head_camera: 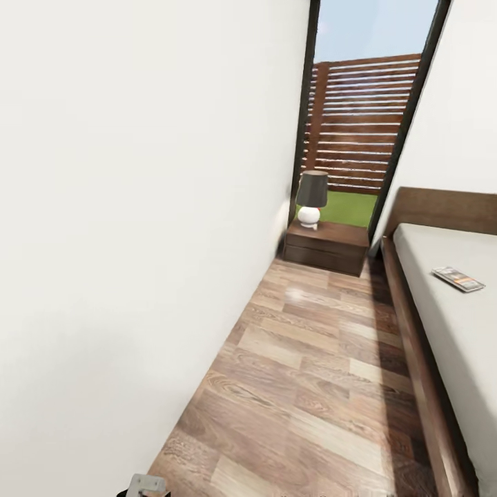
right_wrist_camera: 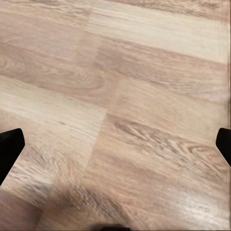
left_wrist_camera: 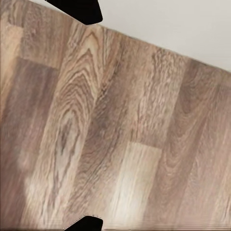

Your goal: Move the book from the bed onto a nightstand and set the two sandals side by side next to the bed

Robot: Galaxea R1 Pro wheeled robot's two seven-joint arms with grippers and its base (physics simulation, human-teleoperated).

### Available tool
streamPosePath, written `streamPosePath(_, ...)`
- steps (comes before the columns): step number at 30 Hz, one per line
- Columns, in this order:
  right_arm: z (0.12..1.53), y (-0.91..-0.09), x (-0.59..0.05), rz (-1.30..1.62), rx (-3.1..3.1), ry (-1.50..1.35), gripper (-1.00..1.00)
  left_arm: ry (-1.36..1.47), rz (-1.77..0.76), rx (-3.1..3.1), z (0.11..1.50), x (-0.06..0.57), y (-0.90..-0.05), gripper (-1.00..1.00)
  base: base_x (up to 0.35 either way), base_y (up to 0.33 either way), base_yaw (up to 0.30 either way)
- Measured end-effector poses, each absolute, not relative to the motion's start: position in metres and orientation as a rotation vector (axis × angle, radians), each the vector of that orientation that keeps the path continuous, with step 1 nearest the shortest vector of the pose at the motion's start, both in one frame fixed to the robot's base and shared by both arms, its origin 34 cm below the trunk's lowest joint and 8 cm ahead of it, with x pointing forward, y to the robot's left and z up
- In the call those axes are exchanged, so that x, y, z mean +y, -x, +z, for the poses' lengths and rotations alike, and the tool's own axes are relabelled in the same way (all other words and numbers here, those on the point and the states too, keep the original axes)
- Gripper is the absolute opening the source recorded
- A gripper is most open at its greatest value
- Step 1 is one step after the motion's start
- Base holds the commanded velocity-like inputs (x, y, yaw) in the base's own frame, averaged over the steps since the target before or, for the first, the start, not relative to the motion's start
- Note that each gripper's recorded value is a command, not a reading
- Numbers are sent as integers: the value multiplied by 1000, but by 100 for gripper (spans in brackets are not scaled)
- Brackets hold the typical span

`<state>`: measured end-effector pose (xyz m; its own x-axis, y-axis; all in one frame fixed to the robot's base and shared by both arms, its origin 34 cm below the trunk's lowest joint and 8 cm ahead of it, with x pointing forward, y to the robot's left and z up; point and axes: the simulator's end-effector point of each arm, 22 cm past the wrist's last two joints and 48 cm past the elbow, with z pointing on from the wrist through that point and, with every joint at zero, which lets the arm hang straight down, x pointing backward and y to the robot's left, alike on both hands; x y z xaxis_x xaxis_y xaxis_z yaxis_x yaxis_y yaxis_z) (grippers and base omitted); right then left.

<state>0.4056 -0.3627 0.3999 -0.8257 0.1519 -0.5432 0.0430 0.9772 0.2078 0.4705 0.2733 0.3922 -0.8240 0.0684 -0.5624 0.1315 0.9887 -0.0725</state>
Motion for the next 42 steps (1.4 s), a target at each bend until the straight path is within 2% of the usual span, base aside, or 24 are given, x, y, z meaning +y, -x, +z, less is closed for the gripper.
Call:
streamPosePath(19, 400, -406, -363, 248, 2535, -139, 100, -140, -144, 2544, 391, 273, -468, 100, 0, 0, -272)
streamPosePath(42, 400, -405, -363, 250, 2535, -144, 100, -139, -164, 2544, 391, 262, -467, 100, 0, 0, -12)
